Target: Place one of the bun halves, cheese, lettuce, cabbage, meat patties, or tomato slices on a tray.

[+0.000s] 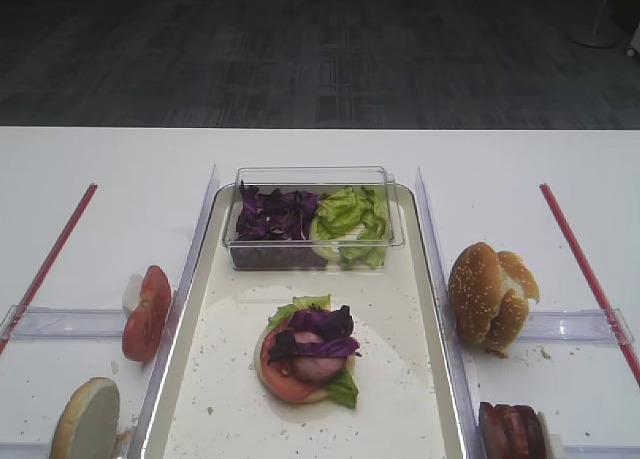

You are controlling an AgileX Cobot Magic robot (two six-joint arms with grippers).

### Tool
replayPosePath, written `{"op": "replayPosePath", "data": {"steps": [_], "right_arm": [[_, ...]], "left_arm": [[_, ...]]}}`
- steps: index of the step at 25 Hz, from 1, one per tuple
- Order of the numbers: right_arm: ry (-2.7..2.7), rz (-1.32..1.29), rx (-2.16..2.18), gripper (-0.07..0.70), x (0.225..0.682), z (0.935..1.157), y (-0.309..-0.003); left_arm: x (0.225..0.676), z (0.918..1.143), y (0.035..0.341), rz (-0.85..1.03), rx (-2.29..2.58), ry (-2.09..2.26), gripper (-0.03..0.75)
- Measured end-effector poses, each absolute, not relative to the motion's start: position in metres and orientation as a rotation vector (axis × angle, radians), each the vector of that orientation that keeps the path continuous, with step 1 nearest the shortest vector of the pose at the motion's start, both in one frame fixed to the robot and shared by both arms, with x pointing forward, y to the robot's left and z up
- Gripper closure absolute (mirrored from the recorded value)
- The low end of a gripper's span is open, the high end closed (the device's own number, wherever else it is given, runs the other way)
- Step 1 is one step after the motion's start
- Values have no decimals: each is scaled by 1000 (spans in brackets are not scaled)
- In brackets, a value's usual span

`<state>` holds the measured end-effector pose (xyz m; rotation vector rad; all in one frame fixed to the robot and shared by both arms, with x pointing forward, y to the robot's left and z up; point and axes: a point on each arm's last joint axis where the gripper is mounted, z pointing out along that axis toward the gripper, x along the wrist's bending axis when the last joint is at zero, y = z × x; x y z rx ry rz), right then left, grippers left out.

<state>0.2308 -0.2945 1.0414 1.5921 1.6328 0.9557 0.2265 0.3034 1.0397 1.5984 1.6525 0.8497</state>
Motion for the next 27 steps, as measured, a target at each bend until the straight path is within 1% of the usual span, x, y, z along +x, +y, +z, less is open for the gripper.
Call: {"op": "replayPosePath", "data": {"steps": [27], "right_arm": [[1633, 956, 1592, 61, 231, 1041, -294]], "left_arm": [[227, 1040, 303, 850, 1598, 1653, 117]]}}
